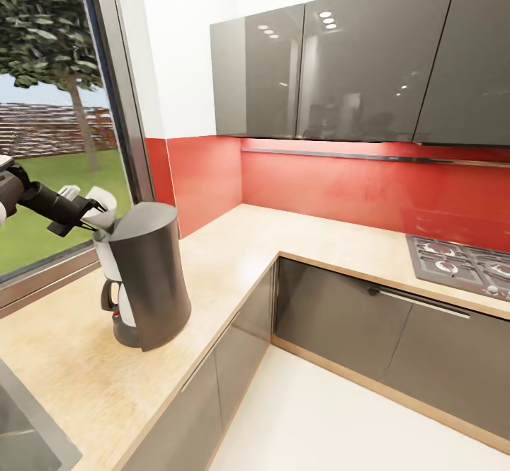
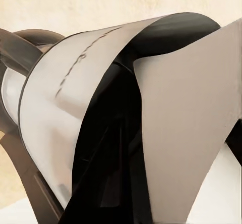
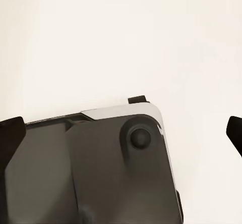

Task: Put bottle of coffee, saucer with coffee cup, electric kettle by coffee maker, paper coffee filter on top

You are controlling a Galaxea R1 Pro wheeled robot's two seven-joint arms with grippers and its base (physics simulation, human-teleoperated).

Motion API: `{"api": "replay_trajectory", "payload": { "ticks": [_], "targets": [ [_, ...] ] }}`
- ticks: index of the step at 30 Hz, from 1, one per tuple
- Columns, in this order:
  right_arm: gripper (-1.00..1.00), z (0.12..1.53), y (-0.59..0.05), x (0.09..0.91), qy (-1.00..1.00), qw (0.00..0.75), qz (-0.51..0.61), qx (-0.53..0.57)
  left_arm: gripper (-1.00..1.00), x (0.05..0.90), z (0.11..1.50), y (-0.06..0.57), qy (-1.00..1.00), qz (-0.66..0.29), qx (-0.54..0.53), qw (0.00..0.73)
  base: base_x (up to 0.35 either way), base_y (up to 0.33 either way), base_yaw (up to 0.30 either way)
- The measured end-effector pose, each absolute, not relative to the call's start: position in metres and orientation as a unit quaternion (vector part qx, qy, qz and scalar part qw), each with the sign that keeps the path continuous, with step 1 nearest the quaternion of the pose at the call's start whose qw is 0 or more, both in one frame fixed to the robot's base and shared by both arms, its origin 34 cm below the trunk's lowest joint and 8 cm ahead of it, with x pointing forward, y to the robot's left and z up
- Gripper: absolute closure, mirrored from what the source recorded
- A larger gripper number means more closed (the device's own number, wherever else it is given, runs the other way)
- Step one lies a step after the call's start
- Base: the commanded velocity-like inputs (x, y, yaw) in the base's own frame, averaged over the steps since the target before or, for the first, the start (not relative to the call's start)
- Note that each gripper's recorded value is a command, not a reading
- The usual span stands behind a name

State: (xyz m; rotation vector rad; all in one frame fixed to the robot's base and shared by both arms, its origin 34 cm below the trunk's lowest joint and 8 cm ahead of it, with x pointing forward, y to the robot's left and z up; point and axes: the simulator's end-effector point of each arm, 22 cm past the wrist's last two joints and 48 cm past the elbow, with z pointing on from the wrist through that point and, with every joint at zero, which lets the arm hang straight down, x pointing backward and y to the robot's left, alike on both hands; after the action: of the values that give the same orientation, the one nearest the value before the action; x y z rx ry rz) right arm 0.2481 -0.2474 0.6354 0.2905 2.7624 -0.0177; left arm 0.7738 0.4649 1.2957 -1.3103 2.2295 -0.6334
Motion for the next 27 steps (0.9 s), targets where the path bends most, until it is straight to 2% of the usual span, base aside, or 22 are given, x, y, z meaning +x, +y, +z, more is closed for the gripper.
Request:
{"api": "replay_trajectory", "payload": {
  "ticks": [9, 10, 27],
  "targets": [
    [-1.0, 0.6355, -0.2475, 0.2481, 0.978, 0.181, -0.006, 0.103, 1.0, 0.7738, 1.2959, 0.4649, 0.813, -0.231, -0.478, 0.237, 0.0, 0.0, 0.0],
    [-1.0, 0.6355, -0.2474, 0.2481, 0.978, 0.181, -0.006, 0.103, -1.0, 0.7738, 1.2959, 0.465, 0.813, -0.231, -0.478, 0.237, 0.0, 0.0, 0.0],
    [-1.0, 0.6356, -0.2474, 0.2482, 0.978, 0.181, -0.006, 0.103, -1.0, 0.7753, 1.2987, 0.4634, 0.809, -0.24, -0.48, 0.239, 0.0, 0.0, 0.0]
  ]
}}
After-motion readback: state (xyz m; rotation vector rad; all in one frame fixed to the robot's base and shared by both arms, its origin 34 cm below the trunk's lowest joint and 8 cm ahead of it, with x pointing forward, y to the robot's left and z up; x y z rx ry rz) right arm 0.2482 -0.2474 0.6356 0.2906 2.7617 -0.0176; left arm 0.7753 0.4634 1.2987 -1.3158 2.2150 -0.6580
